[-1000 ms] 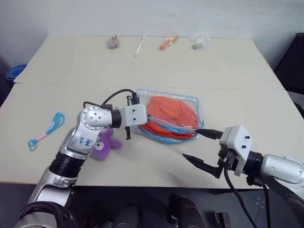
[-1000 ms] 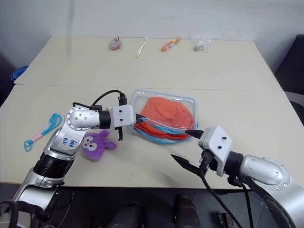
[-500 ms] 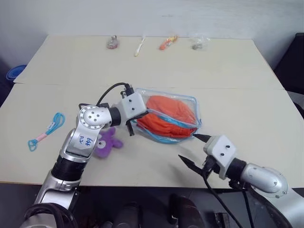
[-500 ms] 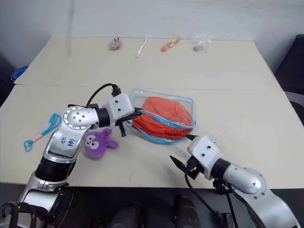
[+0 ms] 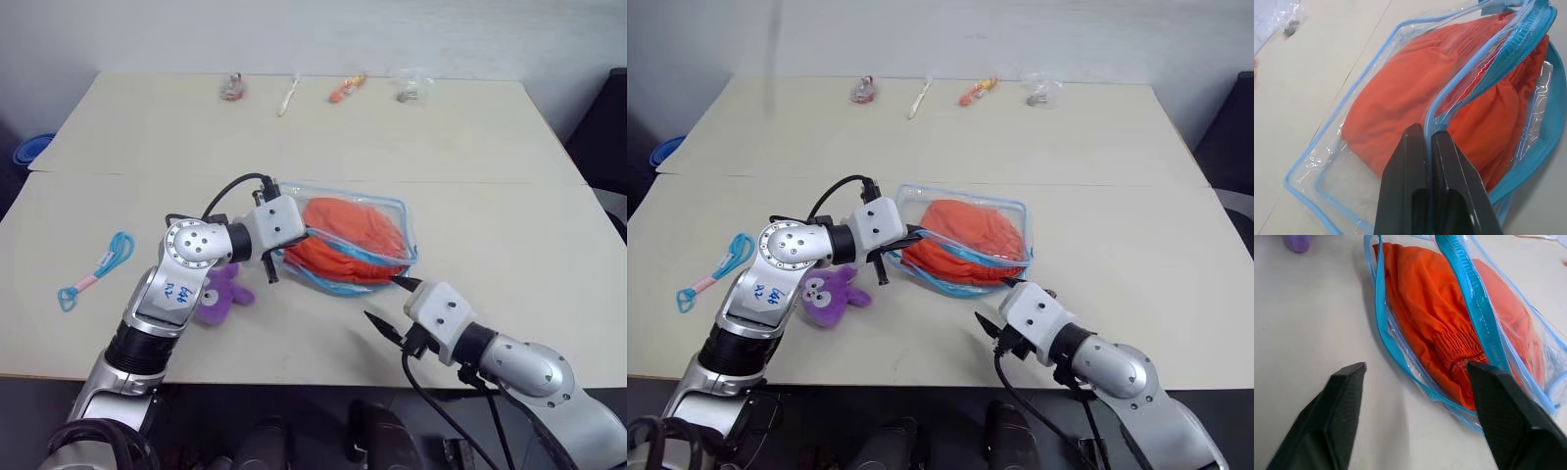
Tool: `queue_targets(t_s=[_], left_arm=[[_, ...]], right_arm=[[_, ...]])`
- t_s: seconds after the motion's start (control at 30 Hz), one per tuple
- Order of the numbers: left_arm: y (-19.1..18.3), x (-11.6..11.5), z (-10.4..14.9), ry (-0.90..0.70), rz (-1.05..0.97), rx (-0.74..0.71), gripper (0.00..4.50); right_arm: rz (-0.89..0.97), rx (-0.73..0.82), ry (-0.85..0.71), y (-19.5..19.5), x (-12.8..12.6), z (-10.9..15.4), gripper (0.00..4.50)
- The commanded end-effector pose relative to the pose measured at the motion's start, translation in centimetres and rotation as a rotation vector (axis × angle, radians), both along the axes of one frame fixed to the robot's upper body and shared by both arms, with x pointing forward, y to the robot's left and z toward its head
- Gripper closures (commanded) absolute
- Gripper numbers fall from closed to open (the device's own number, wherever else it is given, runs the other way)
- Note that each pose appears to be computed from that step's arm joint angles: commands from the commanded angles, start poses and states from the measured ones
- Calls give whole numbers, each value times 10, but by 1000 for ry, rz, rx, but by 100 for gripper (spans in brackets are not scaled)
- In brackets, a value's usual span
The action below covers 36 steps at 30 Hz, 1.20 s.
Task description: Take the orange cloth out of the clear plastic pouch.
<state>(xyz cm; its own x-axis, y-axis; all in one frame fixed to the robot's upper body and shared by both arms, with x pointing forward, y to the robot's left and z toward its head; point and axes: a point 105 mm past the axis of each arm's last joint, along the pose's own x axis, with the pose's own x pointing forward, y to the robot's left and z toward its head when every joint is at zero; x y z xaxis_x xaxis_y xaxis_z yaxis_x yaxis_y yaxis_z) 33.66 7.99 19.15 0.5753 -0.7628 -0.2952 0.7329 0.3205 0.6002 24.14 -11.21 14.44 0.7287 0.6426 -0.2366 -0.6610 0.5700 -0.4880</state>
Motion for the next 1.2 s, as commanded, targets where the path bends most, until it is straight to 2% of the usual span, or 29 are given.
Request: queue_targets(t_s=[0.03,0.27,0.33,0.43,0.77,1.0,1.1,1.2], left_arm=[[-4,-5,9,-45,-29,-9,450],[-6,-6,10,-47,-42,0,450],[-6,-6,11,-48,-44,1,450],[-8,-7,12,-51,-48,1,450],[-8,-5,16,-64,-38,-10,450],[-11,-6,18,-64,-43,-20,450],[-12,-7,19,-65,-47,-23,450],[-11,-7,19,-66,-47,-23,450]], right_arm=[[44,-67,-87,7,2,9,216],[78,-163,-215,27,27,13,216],[68,-174,-241,34,41,12,216],[77,-252,-284,41,56,0,216],[109,-313,-301,43,54,-15,216],[20,-347,-342,37,74,-15,216],[19,-337,-339,37,76,-16,157],[27,-388,-389,38,75,-13,60]])
